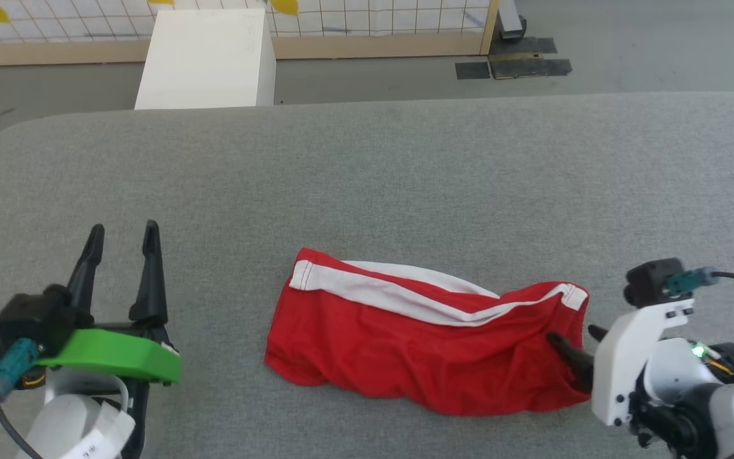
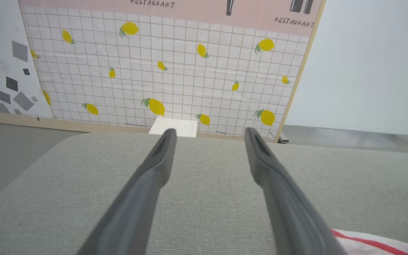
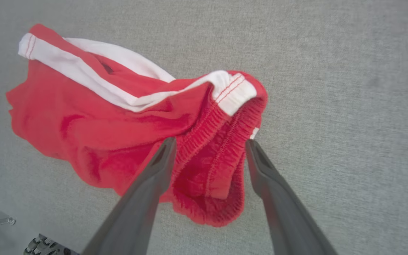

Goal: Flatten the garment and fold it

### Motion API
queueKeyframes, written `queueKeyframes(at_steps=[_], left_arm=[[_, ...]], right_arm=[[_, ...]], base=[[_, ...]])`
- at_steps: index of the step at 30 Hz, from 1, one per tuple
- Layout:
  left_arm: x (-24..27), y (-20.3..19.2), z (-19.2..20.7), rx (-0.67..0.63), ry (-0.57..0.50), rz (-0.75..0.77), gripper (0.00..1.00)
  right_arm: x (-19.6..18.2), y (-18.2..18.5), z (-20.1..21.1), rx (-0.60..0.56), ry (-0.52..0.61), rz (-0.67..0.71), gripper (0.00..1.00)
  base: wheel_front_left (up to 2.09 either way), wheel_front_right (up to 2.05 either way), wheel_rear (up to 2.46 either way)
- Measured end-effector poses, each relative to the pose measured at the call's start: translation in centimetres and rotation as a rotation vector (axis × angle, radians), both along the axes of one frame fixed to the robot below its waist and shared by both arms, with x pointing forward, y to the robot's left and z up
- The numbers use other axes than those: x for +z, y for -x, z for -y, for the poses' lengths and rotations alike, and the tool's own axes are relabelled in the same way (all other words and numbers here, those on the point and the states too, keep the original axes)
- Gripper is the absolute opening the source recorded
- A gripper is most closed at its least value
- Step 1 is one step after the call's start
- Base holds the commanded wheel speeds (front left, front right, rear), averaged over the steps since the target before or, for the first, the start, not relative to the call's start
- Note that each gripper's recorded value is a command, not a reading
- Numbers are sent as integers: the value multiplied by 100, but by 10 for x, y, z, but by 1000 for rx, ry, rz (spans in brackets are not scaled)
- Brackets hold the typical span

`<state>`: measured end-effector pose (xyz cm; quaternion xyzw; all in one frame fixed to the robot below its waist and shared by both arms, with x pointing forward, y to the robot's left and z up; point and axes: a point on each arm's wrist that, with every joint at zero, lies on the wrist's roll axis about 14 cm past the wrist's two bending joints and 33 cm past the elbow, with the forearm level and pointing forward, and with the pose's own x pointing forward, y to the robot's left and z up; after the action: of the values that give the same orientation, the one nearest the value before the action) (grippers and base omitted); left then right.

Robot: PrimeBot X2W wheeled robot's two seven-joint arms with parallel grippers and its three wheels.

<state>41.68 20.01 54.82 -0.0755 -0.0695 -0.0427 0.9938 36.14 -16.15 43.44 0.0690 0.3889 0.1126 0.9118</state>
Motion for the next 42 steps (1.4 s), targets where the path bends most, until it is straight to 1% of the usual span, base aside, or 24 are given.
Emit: queueKeyframes(at_steps=[4,8,11,16,17,18,19,24,27,30,32,37,39,42], left_arm=[[-7,1,2,-4,-39,4,100],[-13,1,1,9,-27,-6,100],[-19,0,-2,21,-23,-15,100],[-24,-1,-3,25,-29,-22,100],[-26,-1,-3,25,-30,-25,100],[-26,-1,-2,24,-30,-26,100],[-27,-1,-2,24,-27,-28,100],[-27,-1,0,20,-20,-23,100],[-24,-1,0,20,-19,-14,100],[-25,-2,-1,24,-15,-16,100],[-26,-2,1,20,-11,-17,100],[-27,-1,1,20,-5,-22,100],[-28,0,1,20,-6,-22,100],[-27,0,2,18,-11,-21,100]], right_arm=[[-20,1,-6,13,40,-61,100],[-42,5,-5,16,87,-131,100],[-59,6,2,-3,124,-184,100],[-67,5,-5,11,114,-217,100],[-67,4,-7,13,104,-221,96],[-68,3,-8,14,98,-224,22],[-68,2,-10,17,88,-226,0],[-64,0,-15,21,58,-210,0],[-57,-6,-3,2,66,-187,0],[-50,-14,21,-32,107,-167,0],[-45,-20,46,-65,154,-166,0],[-38,-26,91,-122,252,-193,0],[-38,-26,100,-127,283,-212,0],[-37,-26,101,-117,304,-225,0]], base=[[0,0,0],[0,0,0],[0,0,0],[0,0,0],[0,0,0],[0,0,0],[0,0,0],[0,0,0],[0,0,0],[0,0,0],[0,0,0],[0,0,0],[0,0,0],[0,0,0]])
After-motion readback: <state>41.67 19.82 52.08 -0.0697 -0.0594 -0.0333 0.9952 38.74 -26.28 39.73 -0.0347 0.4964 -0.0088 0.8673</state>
